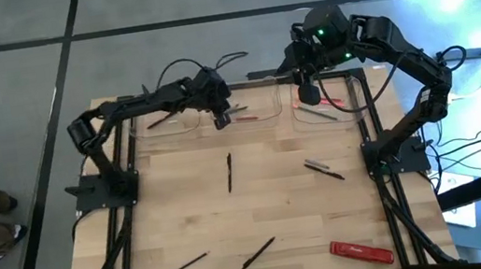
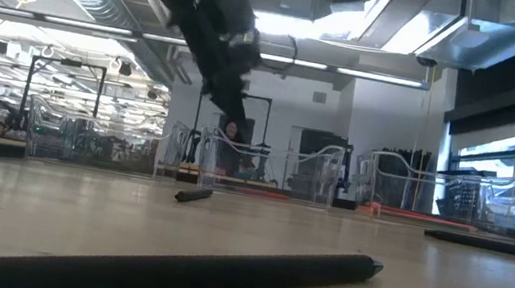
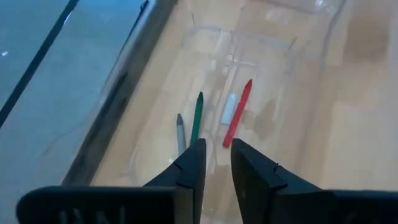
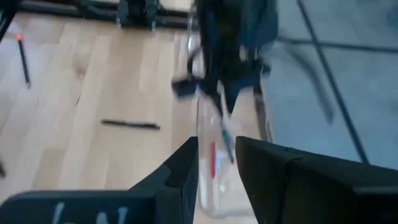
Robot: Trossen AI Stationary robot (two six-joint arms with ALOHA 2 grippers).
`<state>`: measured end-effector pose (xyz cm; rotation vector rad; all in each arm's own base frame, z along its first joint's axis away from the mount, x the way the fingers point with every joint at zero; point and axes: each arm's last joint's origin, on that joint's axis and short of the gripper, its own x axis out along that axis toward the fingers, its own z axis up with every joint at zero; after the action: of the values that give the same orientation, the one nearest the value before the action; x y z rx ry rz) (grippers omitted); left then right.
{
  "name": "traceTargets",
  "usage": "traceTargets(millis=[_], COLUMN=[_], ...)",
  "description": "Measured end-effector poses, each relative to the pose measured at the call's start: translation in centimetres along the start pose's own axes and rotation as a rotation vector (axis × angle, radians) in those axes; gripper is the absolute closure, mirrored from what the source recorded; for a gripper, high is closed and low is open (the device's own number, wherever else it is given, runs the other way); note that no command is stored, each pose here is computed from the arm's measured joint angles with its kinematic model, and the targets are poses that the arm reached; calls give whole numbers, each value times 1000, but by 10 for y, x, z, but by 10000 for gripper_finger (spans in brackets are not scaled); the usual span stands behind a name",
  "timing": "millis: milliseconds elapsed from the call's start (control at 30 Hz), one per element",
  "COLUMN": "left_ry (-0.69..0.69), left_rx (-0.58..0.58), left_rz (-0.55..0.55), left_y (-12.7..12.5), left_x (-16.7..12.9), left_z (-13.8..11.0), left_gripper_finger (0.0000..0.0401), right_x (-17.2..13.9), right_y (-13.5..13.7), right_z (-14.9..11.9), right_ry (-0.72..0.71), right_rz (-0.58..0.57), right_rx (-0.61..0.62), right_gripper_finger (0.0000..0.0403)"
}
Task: Sort crayons/erasers/pens/pencils in bins
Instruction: Put the black pencil into the right transparent bin
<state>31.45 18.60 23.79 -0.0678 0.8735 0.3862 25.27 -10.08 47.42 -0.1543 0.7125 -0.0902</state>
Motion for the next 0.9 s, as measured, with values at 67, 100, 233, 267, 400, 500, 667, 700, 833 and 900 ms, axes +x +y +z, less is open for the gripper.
traceTargets(millis=[67, 100, 233, 267, 400, 500, 667, 700, 833, 900], left_ry=[7, 7, 77, 112, 265, 373, 542, 568, 659, 705], left_rx=[-3, -10, -123, -169, -347, -476, -551, -557, -555, -546], left_rz=[-7, -12, -52, -62, -82, -76, -46, -40, -53, -107], left_y=[-4, -7, -24, -30, -56, -78, -115, -123, -154, -169], left_x=[-20, -31, -61, -65, -79, -85, -97, -100, -112, -118], left_z=[1, 1, -4, -7, -19, -27, -43, -46, -57, -61], left_gripper_finger=[332, 331, 333, 334, 336, 336, 336, 336, 336, 336], right_x=[0, 0, 0, 0, 2, 8, 13, 13, 14, 15], right_y=[2, 2, 3, 3, 5, 6, 10, 12, 20, 27], right_z=[-4, -6, -8, -8, -11, -9, -8, -7, -4, -3], right_ry=[42, 62, 87, 88, 117, 105, 89, 88, 82, 80], right_rz=[17, 24, 32, 31, 53, 114, 182, 187, 211, 229], right_rx=[9, 13, 51, 60, 9, -41, -92, -109, -143, -160], right_gripper_finger=[293, 293, 293, 293, 293, 293, 293, 293, 293, 293])
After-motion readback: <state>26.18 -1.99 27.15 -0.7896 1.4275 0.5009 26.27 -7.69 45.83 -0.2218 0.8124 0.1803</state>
